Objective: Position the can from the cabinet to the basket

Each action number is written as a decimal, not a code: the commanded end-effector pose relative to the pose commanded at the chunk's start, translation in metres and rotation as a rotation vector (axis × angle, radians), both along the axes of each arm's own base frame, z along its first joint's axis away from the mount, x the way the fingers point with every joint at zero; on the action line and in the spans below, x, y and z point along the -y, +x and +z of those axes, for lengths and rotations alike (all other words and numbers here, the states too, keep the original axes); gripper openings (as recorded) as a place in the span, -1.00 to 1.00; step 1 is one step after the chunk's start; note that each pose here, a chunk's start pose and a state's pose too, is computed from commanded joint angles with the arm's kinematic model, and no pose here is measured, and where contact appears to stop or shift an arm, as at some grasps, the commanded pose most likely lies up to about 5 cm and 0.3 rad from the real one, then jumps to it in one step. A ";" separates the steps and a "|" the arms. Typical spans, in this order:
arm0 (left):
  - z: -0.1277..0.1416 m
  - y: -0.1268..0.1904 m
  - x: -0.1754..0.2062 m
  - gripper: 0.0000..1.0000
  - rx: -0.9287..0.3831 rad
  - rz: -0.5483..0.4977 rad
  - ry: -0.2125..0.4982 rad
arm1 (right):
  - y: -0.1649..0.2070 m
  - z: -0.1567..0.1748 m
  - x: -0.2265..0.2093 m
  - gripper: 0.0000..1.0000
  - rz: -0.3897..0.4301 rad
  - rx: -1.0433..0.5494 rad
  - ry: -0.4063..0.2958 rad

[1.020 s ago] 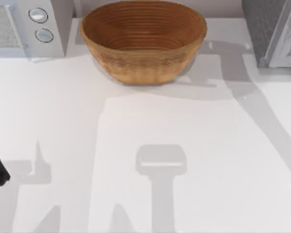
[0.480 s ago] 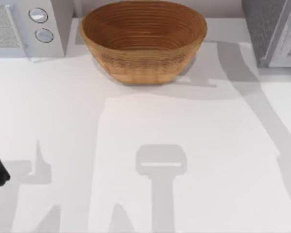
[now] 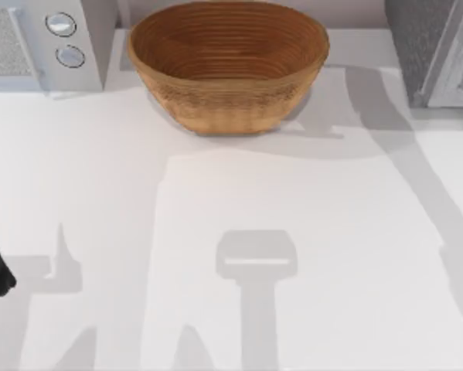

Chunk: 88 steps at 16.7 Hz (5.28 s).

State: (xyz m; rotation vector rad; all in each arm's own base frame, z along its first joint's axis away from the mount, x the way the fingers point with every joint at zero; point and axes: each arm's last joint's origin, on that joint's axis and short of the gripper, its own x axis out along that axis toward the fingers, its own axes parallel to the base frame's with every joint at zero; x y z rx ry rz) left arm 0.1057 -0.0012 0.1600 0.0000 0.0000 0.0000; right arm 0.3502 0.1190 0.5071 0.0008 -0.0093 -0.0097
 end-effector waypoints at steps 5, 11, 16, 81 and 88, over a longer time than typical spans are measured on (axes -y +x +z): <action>0.000 0.000 0.000 1.00 0.000 0.000 0.000 | 0.000 0.000 0.000 -0.36 0.000 0.000 0.000; 0.000 0.000 0.000 1.00 0.000 0.000 0.000 | 0.000 0.000 0.000 -1.00 0.000 0.000 0.000; 0.000 0.000 0.000 1.00 0.000 0.000 0.000 | 0.000 0.000 0.000 -1.00 0.000 0.000 0.000; 0.000 0.000 0.000 1.00 0.000 0.000 0.000 | -0.183 -0.215 0.086 -1.00 0.009 0.012 0.001; 0.000 0.000 0.000 1.00 0.000 0.000 0.000 | -0.042 -0.178 -0.025 -1.00 0.011 -0.021 -0.012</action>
